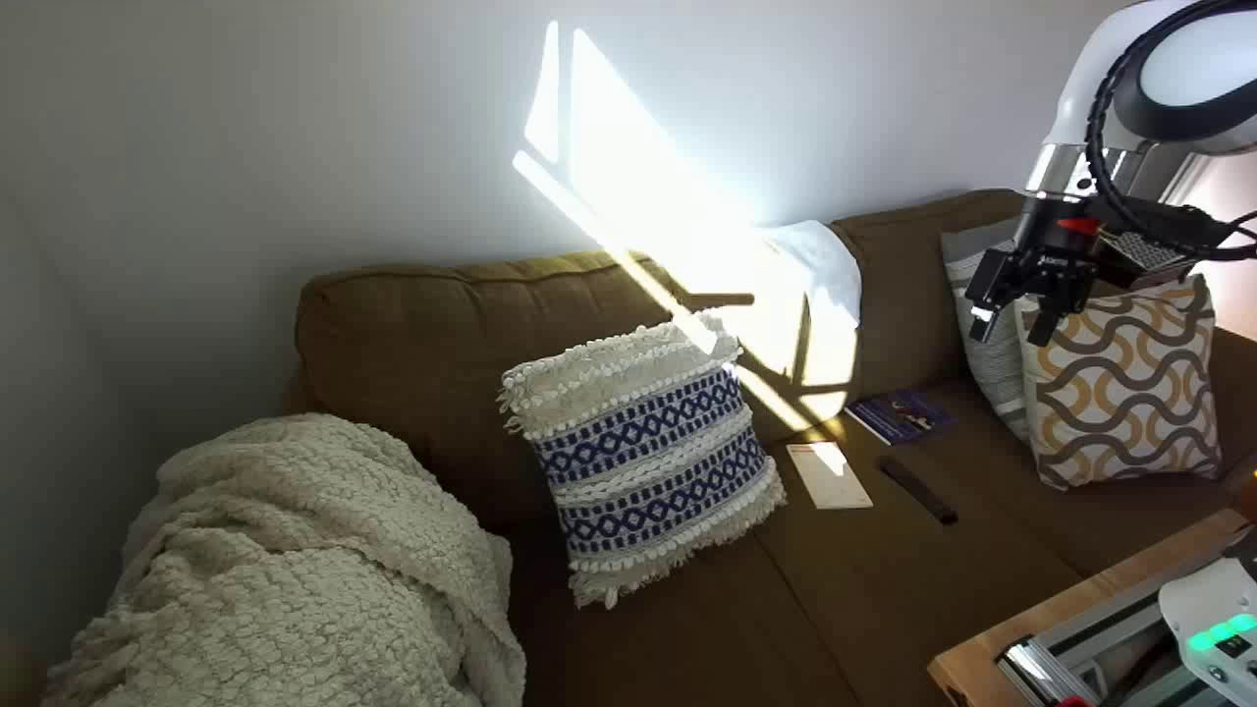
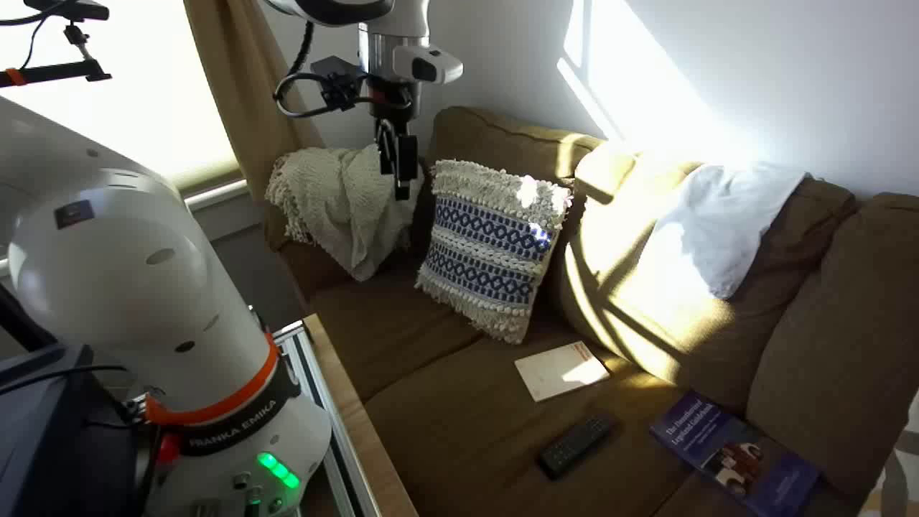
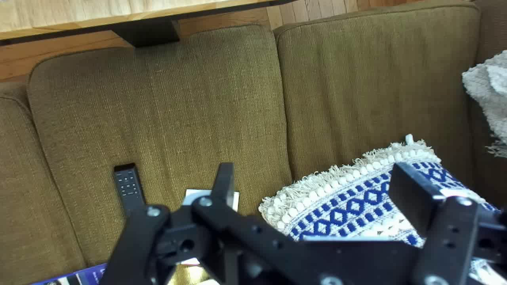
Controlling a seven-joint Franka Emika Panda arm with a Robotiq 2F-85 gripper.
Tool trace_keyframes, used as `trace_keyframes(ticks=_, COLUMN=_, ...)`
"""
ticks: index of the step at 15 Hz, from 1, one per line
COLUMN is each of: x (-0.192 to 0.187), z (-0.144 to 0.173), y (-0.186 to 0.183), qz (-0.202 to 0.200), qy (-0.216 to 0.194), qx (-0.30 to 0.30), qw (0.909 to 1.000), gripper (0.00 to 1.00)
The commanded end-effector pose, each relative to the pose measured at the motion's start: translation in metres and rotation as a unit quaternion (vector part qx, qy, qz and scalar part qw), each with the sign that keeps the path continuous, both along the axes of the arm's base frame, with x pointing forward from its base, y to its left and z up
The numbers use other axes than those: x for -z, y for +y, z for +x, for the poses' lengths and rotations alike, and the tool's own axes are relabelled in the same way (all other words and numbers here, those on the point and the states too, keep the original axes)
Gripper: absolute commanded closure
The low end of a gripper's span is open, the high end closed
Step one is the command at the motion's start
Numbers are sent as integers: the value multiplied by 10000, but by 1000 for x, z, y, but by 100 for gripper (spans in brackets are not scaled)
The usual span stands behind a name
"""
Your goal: Turn the black remove making it face the right
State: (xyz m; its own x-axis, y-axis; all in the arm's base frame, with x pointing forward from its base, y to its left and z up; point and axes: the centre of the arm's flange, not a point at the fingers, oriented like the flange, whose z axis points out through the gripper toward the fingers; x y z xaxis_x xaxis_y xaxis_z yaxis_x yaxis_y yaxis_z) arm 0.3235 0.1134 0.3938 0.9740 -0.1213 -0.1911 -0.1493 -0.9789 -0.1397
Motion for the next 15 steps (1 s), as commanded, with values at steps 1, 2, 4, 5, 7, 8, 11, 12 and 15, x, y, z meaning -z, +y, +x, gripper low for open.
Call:
trace_keyframes(ticks=1, x=0, z=0, y=0, qz=0, qy=0, qx=0, qw=10000, gripper=0)
trace_keyframes(ticks=2, x=0, z=0, y=0, qz=0, qy=0, qx=0, qw=10000, gripper=0)
trace_keyframes(ticks=4, x=0, z=0, y=0, qz=0, qy=0, qx=0, qw=10000, gripper=0)
trace_keyframes(ticks=5, x=0, z=0, y=0, qz=0, qy=0, qx=0, qw=10000, gripper=0)
trace_keyframes(ticks=7, x=0, z=0, y=0, qz=0, qy=0, qx=0, qw=10000, gripper=0)
trace_keyframes(ticks=8, x=0, z=0, y=0, qz=0, qy=0, qx=0, qw=10000, gripper=0)
trace_keyframes(ticks=11, x=21, z=6, y=-15, qz=-75, qy=264, qx=-71, qw=9996, gripper=0)
trace_keyframes(ticks=12, x=35, z=8, y=-28, qz=-43, qy=335, qx=-101, qw=9994, gripper=0)
trace_keyframes(ticks=15, x=71, z=7, y=-58, qz=-163, qy=286, qx=-561, qw=9979, gripper=0)
